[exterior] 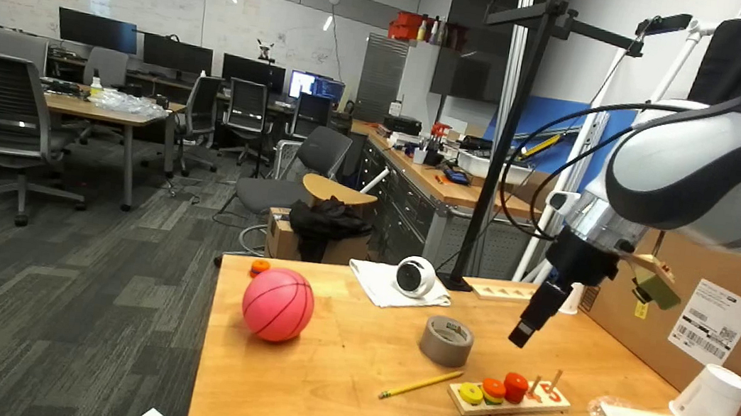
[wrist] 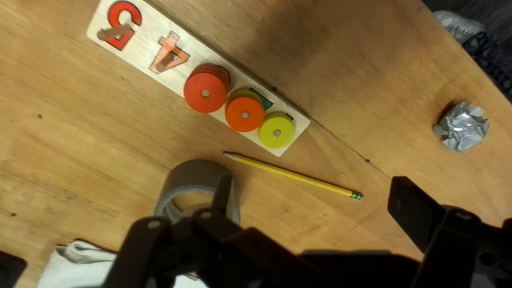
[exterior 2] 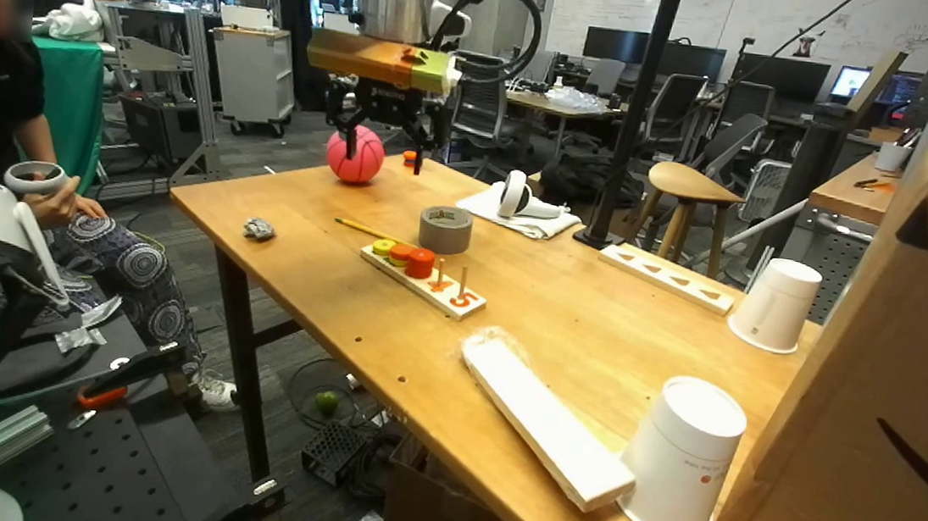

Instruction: Move the right and middle blocks blocks to the first right position, respectively

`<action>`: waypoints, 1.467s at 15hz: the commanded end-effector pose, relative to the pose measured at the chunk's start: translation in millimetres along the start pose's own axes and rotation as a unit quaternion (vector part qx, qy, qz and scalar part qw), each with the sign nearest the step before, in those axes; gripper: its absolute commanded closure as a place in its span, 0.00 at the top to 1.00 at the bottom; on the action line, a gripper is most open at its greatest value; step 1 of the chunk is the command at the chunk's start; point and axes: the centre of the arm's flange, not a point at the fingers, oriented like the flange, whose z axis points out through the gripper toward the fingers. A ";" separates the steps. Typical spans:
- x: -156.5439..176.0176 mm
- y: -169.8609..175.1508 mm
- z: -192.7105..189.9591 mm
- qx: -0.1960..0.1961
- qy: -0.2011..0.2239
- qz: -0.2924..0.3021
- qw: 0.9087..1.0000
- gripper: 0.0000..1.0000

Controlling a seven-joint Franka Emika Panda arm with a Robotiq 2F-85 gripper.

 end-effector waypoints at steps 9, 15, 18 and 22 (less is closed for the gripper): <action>4.5 48.7 43.4 0.086 0.018 -0.298 0.950 1.00; -3.0 69.4 67.9 0.085 -0.003 -0.396 0.914 1.00; -6.9 70.9 76.8 0.070 -0.034 -0.444 0.893 1.00; -8.4 71.0 82.2 0.038 -0.070 -0.488 0.869 1.00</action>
